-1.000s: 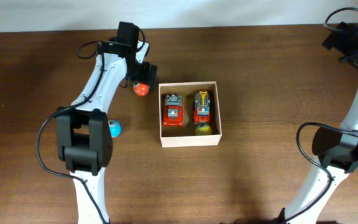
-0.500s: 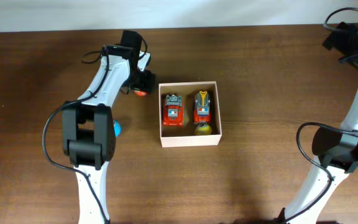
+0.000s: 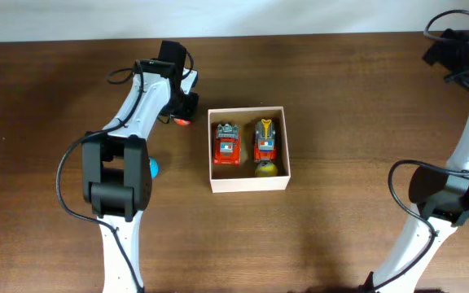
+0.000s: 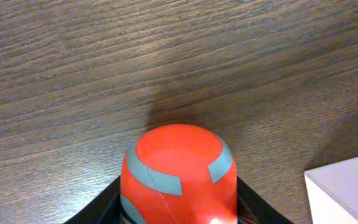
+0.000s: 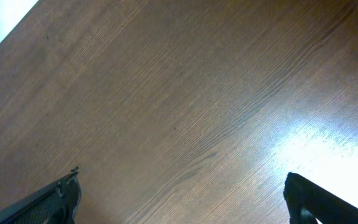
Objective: Pack container
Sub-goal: 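Move the left gripper to the red ball and grasp it, then carry the red ball over the pink box with the left gripper, then lower the red ball beside the yellow ball and open the left gripper, then move the left gripper to the blue ball and grasp it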
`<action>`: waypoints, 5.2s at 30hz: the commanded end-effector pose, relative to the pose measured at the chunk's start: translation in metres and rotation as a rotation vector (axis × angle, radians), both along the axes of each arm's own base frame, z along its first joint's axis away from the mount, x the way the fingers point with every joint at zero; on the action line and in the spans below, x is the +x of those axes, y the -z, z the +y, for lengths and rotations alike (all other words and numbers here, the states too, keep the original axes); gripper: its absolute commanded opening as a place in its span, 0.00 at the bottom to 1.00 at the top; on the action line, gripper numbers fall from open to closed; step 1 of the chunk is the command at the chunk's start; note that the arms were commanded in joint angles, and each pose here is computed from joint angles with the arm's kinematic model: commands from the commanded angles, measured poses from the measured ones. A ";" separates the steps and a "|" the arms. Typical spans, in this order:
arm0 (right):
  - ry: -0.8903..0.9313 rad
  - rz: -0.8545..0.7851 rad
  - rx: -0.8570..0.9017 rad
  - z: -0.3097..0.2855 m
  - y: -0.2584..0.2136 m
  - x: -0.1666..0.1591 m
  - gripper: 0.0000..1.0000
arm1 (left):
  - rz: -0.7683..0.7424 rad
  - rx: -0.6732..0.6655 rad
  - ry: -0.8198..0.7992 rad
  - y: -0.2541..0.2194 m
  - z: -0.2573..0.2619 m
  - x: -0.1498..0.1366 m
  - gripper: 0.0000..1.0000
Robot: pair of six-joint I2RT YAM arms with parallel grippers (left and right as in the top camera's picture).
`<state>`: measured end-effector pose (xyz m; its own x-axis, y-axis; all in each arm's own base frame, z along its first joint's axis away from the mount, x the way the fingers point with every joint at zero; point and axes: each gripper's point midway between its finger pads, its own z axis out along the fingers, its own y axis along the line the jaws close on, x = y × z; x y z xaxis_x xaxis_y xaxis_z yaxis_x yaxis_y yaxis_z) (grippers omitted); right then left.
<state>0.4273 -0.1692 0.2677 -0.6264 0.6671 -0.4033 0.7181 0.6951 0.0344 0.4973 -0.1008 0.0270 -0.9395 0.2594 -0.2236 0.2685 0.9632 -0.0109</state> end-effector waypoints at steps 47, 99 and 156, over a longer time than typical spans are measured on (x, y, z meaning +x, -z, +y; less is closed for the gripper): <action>0.008 -0.014 -0.018 0.000 -0.009 -0.004 0.99 | 0.316 -0.122 0.567 -0.107 -0.138 -0.138 0.45; 0.008 -0.014 -0.018 0.000 -0.009 -0.004 0.99 | 0.378 0.020 0.665 -0.081 -0.166 -0.177 0.71; 0.008 -0.014 -0.018 0.000 -0.009 -0.004 0.99 | 0.184 0.038 -0.254 -0.035 0.094 -0.145 0.98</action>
<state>0.4273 -0.1693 0.2675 -0.6265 0.6671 -0.4030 0.7181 0.6951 0.0342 0.3577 -0.0168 0.0664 -0.9974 0.0537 -0.0471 0.0543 0.9985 -0.0118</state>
